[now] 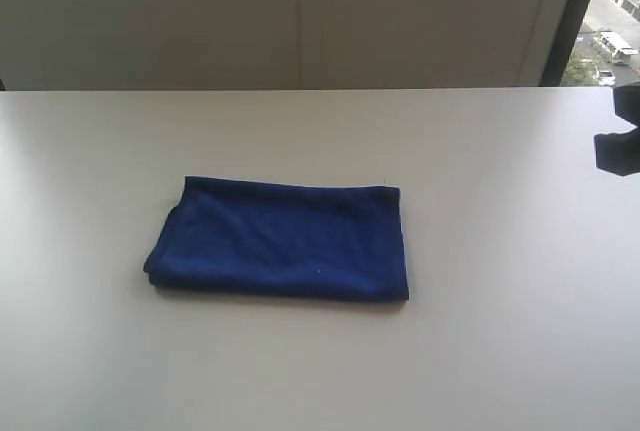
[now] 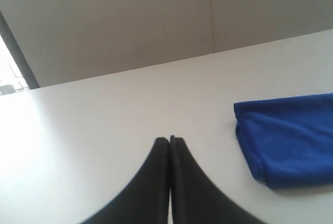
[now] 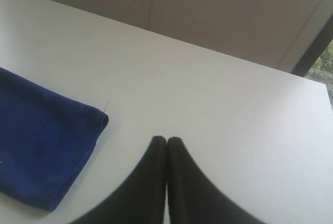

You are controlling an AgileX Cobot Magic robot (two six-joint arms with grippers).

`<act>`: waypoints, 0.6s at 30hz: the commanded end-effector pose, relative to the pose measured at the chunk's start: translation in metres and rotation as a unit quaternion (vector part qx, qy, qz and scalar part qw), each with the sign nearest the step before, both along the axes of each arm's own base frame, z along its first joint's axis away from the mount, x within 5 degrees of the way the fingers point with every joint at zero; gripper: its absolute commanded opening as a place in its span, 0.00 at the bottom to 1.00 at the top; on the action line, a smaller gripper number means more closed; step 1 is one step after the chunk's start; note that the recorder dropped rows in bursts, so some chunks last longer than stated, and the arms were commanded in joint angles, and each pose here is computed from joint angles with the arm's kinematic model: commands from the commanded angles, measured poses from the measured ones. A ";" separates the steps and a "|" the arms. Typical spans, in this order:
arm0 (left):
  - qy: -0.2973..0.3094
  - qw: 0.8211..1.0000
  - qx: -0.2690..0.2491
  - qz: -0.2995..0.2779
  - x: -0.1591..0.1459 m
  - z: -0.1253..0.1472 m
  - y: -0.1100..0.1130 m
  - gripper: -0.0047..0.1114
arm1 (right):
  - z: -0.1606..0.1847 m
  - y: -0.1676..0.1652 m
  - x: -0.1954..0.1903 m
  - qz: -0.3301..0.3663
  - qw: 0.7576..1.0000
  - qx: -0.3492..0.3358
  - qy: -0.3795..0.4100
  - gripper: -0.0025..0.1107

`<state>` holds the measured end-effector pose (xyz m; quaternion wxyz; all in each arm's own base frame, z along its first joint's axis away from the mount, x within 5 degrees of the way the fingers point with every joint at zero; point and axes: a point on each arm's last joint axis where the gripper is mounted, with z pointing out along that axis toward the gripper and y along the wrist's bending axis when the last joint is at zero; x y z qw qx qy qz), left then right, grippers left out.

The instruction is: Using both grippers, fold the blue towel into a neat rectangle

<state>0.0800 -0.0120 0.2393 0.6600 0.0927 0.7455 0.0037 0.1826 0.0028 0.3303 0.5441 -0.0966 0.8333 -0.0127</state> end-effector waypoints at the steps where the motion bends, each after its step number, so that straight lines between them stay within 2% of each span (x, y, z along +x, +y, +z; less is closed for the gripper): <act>1: -0.039 0.998 -0.006 0.038 -0.013 -0.017 0.005 0.04 | 0.001 0.000 -0.001 -0.002 1.000 0.005 -0.006 0.02; 5: -0.048 0.997 -0.004 0.058 -0.018 -0.039 0.008 0.04 | 0.001 0.000 -0.001 -0.002 1.000 0.005 -0.006 0.02; 7: -0.062 0.996 -0.015 0.061 -0.021 -0.041 0.008 0.04 | 0.001 0.000 -0.001 -0.003 1.000 0.006 -0.006 0.02; 14: -0.055 0.989 -0.130 0.054 -0.022 -0.041 0.005 0.04 | 0.001 0.000 -0.001 -0.004 1.000 0.009 -0.006 0.02; 18: -0.059 0.975 -0.209 0.053 -0.022 -0.039 0.005 0.04 | 0.001 0.000 -0.001 -0.004 1.000 0.009 -0.006 0.02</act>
